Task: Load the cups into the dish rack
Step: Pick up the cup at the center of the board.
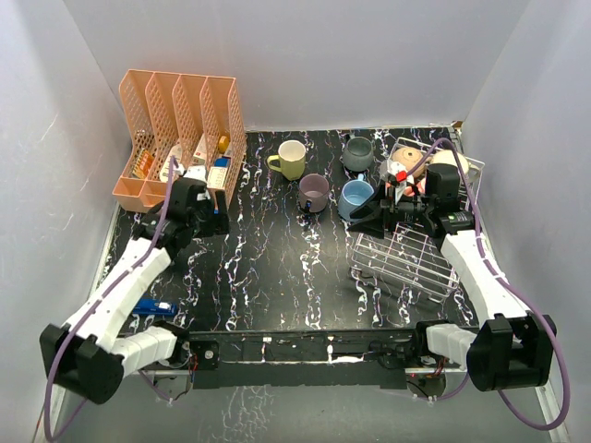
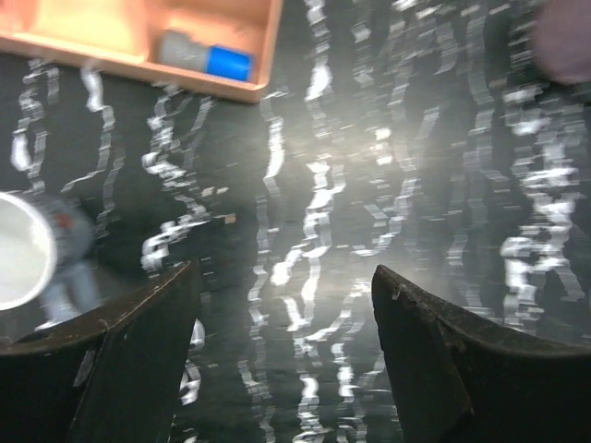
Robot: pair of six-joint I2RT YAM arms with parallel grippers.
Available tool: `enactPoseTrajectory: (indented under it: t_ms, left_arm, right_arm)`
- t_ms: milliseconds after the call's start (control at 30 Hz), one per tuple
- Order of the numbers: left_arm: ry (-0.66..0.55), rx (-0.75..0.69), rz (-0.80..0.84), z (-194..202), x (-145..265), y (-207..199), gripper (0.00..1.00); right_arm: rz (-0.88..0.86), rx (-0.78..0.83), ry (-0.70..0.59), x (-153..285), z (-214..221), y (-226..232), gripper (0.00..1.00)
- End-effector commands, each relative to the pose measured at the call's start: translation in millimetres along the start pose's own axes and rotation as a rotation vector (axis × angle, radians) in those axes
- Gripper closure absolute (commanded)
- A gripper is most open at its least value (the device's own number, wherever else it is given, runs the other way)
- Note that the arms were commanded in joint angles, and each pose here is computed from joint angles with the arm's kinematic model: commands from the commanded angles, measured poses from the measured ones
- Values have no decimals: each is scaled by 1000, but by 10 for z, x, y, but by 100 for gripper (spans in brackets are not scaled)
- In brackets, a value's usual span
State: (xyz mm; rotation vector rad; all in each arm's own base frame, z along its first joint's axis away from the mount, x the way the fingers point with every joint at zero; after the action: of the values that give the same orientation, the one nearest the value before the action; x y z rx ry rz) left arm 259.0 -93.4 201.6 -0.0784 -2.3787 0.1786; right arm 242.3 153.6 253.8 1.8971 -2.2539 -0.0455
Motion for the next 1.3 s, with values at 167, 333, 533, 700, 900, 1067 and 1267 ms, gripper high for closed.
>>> enactPoseTrajectory:
  t_ms: [167, 333, 533, 700, 900, 1067, 1267]
  left_arm:
    - [168, 1, -239, 29, -170, 918, 39]
    - [139, 134, -234, -127, -264, 1115, 40]
    - [168, 241, -332, -42, -387, 1379, 48]
    - [134, 300, -411, 2, -436, 1488, 56]
    - [113, 414, -524, 136, -518, 1605, 67]
    - [146, 446, -576, 208, -566, 1656, 67]
    - [173, 484, -533, 296, -691, 1594, 71]
  right_arm:
    - [52, 82, -19, 33, -82, -38, 58]
    - [56, 73, -14, 26, -42, -62, 58]
    - [81, 67, -3, 28, 2, -118, 58]
    - [77, 51, 1, 14, 42, -142, 58]
    - [77, 45, 1, 11, 59, -150, 58]
    - [80, 51, -1, 13, 59, -139, 58]
    - [69, 48, -5, 10, 52, -123, 59]
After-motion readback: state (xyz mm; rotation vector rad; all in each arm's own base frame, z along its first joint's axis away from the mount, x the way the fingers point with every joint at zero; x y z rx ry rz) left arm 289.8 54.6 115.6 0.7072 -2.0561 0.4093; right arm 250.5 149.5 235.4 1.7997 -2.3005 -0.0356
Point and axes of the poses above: each gripper's point midway between its finger pads, its own x axis back along the fingers, its own y axis along the line the jaws close on, z = x × y, the point moved 3 cm from there along x, back along the fingers, and after that the axes turned 1 degree about -x, right-handed, at the moved point
